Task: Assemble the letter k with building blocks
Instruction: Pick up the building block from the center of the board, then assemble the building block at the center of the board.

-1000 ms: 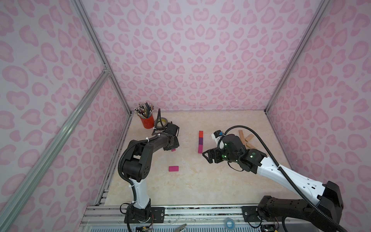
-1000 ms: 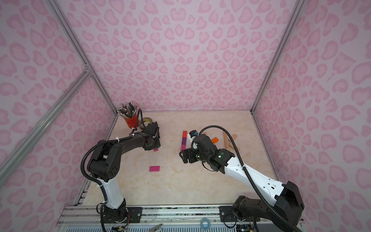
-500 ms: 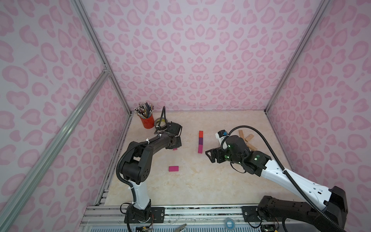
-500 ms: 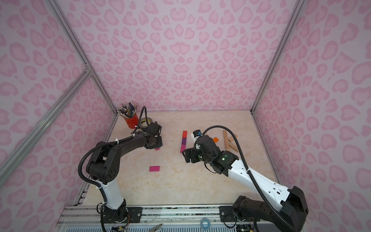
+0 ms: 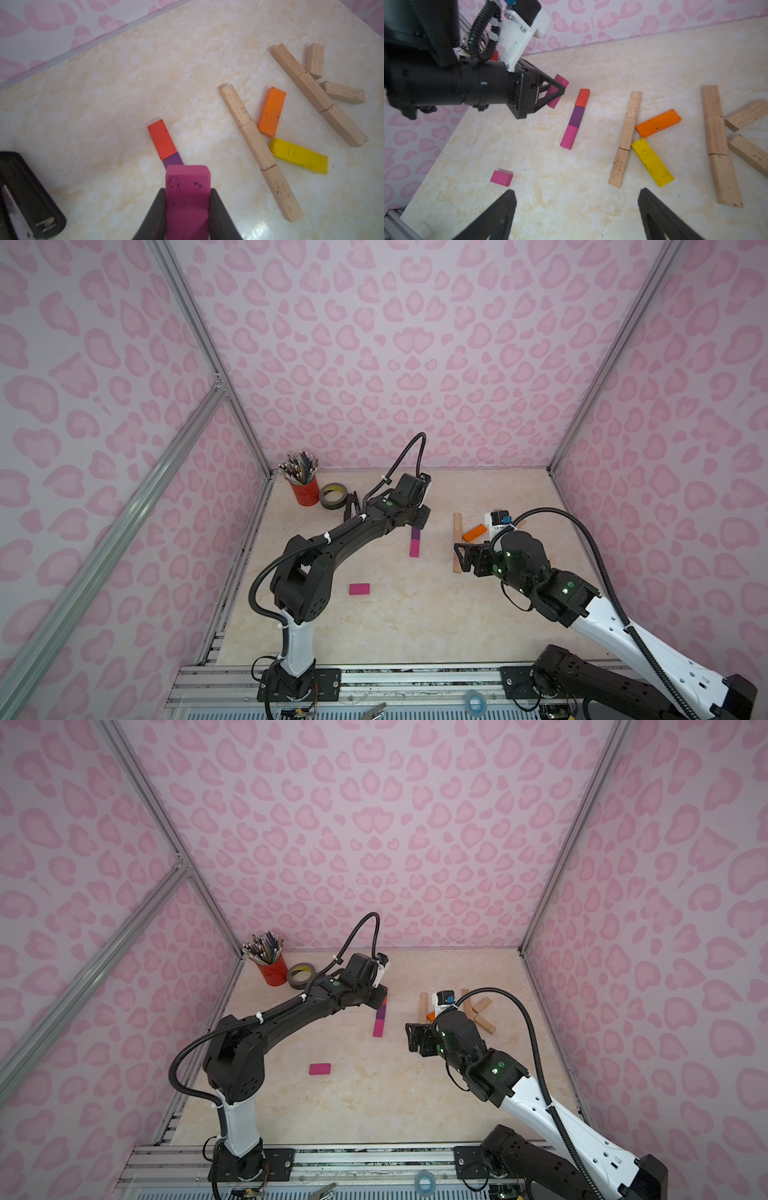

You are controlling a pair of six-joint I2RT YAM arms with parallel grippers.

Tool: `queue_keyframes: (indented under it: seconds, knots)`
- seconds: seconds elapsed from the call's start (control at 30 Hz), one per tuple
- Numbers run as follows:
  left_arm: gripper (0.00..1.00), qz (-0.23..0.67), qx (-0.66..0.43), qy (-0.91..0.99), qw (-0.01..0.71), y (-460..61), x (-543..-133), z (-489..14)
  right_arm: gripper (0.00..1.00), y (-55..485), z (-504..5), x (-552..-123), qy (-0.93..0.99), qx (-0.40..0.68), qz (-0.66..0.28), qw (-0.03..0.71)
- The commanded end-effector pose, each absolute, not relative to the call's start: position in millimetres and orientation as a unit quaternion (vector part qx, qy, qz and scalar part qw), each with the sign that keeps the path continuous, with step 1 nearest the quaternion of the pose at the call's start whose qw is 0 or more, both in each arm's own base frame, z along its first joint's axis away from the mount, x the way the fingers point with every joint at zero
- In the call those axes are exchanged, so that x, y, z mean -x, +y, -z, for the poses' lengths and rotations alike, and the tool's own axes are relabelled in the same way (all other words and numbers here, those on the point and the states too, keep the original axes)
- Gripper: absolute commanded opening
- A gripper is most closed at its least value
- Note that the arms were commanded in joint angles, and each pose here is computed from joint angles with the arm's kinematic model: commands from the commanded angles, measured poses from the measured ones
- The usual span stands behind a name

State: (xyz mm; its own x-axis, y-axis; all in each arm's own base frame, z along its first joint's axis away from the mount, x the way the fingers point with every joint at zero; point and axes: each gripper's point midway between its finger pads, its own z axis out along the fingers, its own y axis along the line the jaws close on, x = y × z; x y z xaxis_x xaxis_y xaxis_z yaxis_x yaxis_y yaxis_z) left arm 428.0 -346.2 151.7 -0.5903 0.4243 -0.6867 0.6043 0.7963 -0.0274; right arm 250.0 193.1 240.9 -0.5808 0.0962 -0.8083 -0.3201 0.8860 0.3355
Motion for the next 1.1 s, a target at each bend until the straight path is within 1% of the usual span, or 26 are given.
queue_keyframes:
  seconds: [0.0, 0.13, 0.43, 0.73, 1.07]
  knots:
    - [0.17, 0.132, -0.360, 0.866, 0.322, -364.7, -428.6, -141.9, 0.93, 185.5, -239.3, -248.7, 0.860, 0.050, -0.225, 0.456]
    - [0.17, 0.124, -0.382, 0.855, 0.328, -386.1, -441.7, -134.3, 0.93, 180.8, -239.2, -246.6, 0.859, 0.047, -0.221, 0.459]
    - [0.19, 0.097, -0.395, 0.860, 0.309, -418.4, -459.8, -89.6, 0.93, 180.8, -236.3, -247.1, 0.861, 0.049, -0.219, 0.456]
    - [0.20, 0.054, -0.399, 0.867, 0.293, -410.7, -467.3, -53.5, 0.93, 179.0, -233.6, -248.1, 0.863, 0.048, -0.216, 0.454]
    - [0.24, 0.034, -0.401, 0.872, 0.278, -402.6, -467.7, -30.9, 0.93, 178.9, -233.3, -248.6, 0.863, 0.045, -0.219, 0.453]
